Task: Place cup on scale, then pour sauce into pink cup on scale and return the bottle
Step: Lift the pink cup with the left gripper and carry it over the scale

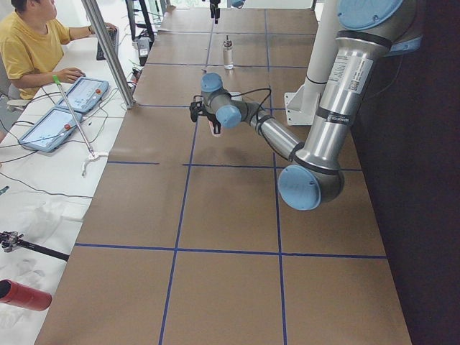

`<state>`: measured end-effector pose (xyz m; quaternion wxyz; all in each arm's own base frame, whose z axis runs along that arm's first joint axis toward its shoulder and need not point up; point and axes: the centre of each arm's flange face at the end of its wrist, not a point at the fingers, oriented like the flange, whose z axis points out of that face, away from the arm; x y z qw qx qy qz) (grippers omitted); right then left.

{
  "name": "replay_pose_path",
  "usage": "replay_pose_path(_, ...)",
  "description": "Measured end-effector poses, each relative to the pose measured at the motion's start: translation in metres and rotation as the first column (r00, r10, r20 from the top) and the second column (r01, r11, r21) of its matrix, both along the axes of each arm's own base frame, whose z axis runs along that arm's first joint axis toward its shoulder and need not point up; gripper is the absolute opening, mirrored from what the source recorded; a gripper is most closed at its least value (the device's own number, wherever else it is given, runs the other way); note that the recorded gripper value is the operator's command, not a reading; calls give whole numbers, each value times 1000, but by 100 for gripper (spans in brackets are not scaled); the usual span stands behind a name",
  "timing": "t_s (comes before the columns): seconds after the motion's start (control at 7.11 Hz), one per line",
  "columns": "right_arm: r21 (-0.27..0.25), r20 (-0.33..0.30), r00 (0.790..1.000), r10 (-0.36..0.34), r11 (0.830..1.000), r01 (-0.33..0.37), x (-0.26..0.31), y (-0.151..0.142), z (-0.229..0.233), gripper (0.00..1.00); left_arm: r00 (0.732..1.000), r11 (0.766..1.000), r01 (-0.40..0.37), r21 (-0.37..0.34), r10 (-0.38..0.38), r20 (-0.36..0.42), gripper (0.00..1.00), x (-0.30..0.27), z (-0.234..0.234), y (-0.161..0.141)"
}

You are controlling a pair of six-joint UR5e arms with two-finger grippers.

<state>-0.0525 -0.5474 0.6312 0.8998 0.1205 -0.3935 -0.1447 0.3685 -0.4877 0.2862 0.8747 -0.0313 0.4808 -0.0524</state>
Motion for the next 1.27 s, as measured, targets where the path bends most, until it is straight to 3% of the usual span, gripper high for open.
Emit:
replay_pose_path(0.28, -5, -3, 1000, -2, 1000, 2, 1, 5, 6, 100, 999, 998, 31, -59, -32, -9, 0, 65, -95, 22)
replay_pose_path(0.56, 22, 1, 1000, -1, 1000, 1, 1, 5, 4, 100, 999, 995, 40, -94, -40, -1, 0, 131, -143, 34)
replay_pose_path(0.84, 18, 4, 1000, -1, 1000, 1, 2, 10, 10, 100, 998, 994, 59, -95, -57, 23, 0, 171, -161, 32)
replay_pose_path(1.27, 12, 4, 1000, -1, 1000, 1, 3, 14, 13, 100, 995, 994, 84, -74, -80, 59, 0, 190, -152, 31)
